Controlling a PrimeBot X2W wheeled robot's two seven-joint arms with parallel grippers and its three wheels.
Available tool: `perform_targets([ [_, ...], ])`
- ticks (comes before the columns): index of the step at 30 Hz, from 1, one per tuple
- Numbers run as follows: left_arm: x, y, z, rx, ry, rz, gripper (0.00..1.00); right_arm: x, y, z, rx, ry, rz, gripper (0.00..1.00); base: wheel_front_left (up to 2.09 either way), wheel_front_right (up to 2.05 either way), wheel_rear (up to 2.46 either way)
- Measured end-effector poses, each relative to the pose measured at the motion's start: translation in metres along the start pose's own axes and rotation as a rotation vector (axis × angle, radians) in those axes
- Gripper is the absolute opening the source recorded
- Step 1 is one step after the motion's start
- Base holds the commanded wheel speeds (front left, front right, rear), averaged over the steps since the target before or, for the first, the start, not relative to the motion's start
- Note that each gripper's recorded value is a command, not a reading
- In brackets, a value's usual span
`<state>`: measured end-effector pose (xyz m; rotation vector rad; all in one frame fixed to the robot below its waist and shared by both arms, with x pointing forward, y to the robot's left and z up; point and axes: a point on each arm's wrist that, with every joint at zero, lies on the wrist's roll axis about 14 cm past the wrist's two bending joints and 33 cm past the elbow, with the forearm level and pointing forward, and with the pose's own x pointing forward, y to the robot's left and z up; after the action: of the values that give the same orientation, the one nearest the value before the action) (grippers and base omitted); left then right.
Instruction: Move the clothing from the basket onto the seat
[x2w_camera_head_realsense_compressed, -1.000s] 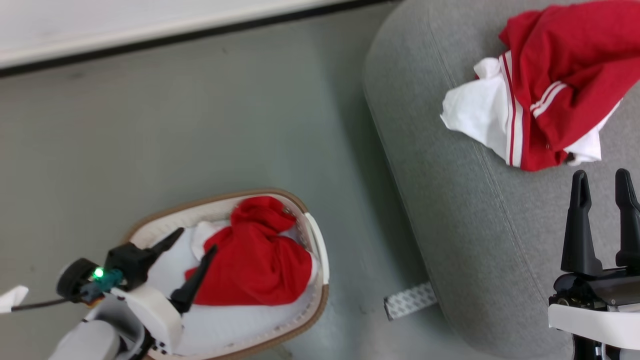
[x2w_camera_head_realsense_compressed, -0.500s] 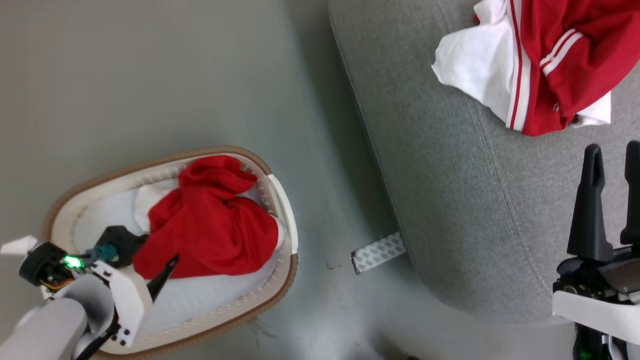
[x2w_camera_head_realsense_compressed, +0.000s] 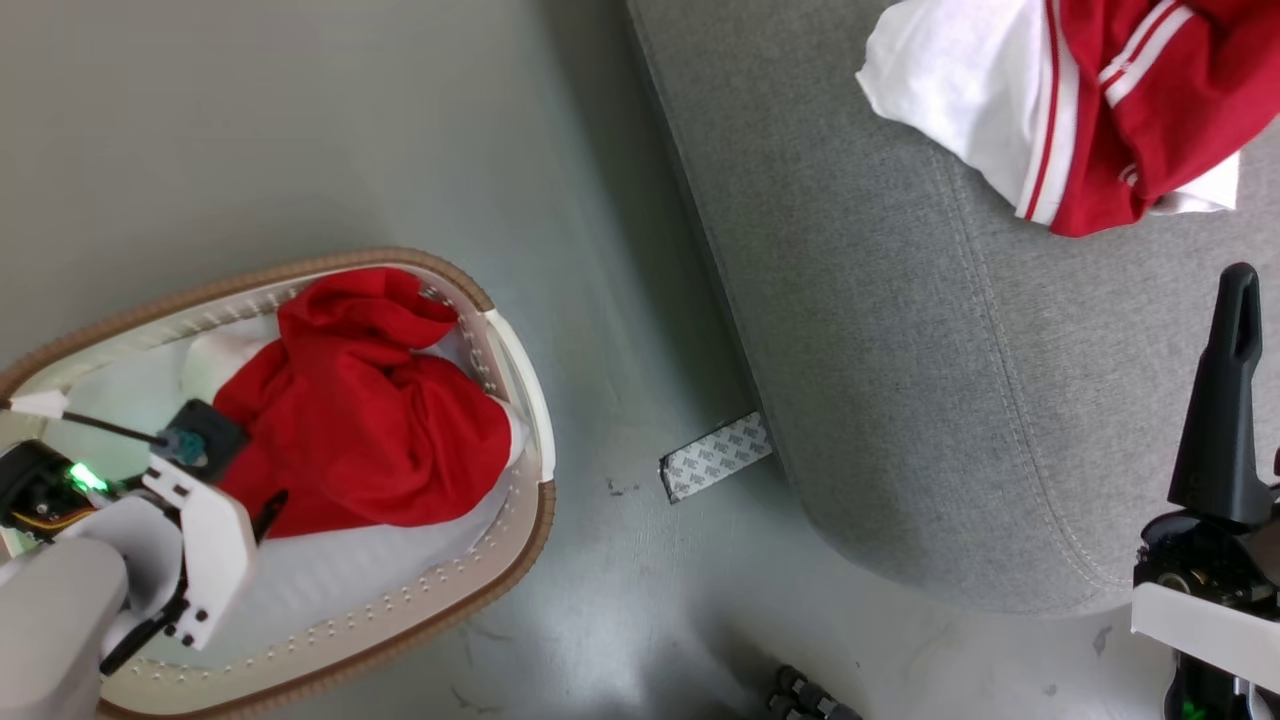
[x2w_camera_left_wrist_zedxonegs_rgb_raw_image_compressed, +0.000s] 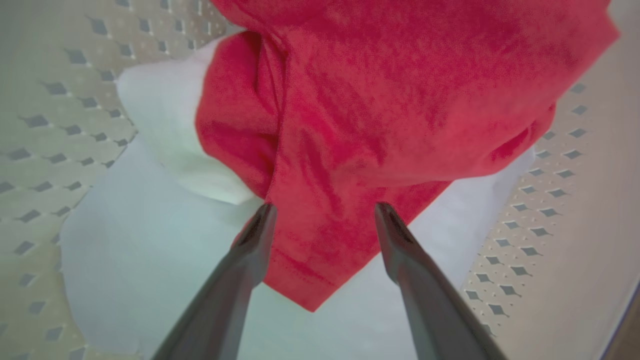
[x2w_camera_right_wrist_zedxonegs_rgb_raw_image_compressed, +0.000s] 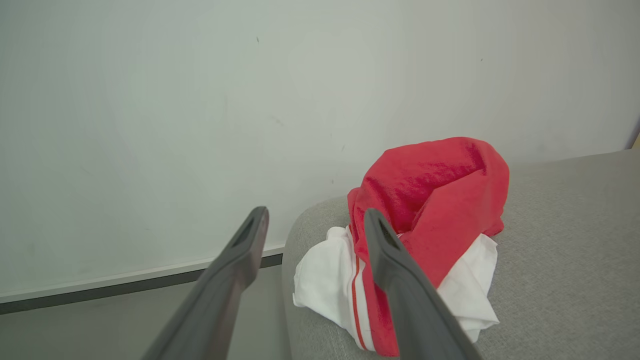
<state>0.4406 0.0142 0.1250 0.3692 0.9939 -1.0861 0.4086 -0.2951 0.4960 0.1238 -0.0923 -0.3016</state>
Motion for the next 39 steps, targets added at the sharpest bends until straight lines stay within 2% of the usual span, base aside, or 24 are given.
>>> perform_targets([
  [16, 0.018, 0.025, -0.012, 0.0, 0.083, 0.037, 1.0, -0.001, 0.002, -0.016, 0.014, 0.041, -0.005, 1.0, 0.0, 0.0, 0.0],
  [23, 0.021, 0.0, -0.018, 0.108, 0.119, -0.048, 1.0, -0.003, 0.002, -0.017, 0.017, 0.046, -0.007, 1.0, 0.0, 0.0, 0.0],
  [26, 0.022, -0.002, -0.015, 0.107, 0.118, -0.061, 1.0, -0.003, 0.002, -0.018, 0.018, 0.051, -0.007, 1.0, 0.0, 0.0, 0.0],
  [27, 0.022, -0.002, -0.015, 0.105, 0.118, -0.064, 0.64, -0.003, 0.002, -0.019, 0.019, 0.053, -0.007, 1.0, 0.0, 0.0, 0.0],
  [28, 0.022, -0.003, -0.015, 0.107, 0.119, -0.067, 0.4, -0.003, 0.002, -0.02, 0.019, 0.055, -0.007, 1.0, 0.0, 0.0, 0.0],
  [29, 0.022, -0.003, -0.014, 0.105, 0.12, -0.068, 0.0, -0.004, 0.002, -0.02, 0.019, 0.056, -0.008, 1.0, 0.0, 0.0, 0.0],
  [39, 0.019, -0.005, -0.007, 0.118, 0.105, -0.074, 0.0, -0.005, 0.0, -0.018, 0.023, 0.052, -0.013, 1.0, 0.0, 0.0, 0.0],
])
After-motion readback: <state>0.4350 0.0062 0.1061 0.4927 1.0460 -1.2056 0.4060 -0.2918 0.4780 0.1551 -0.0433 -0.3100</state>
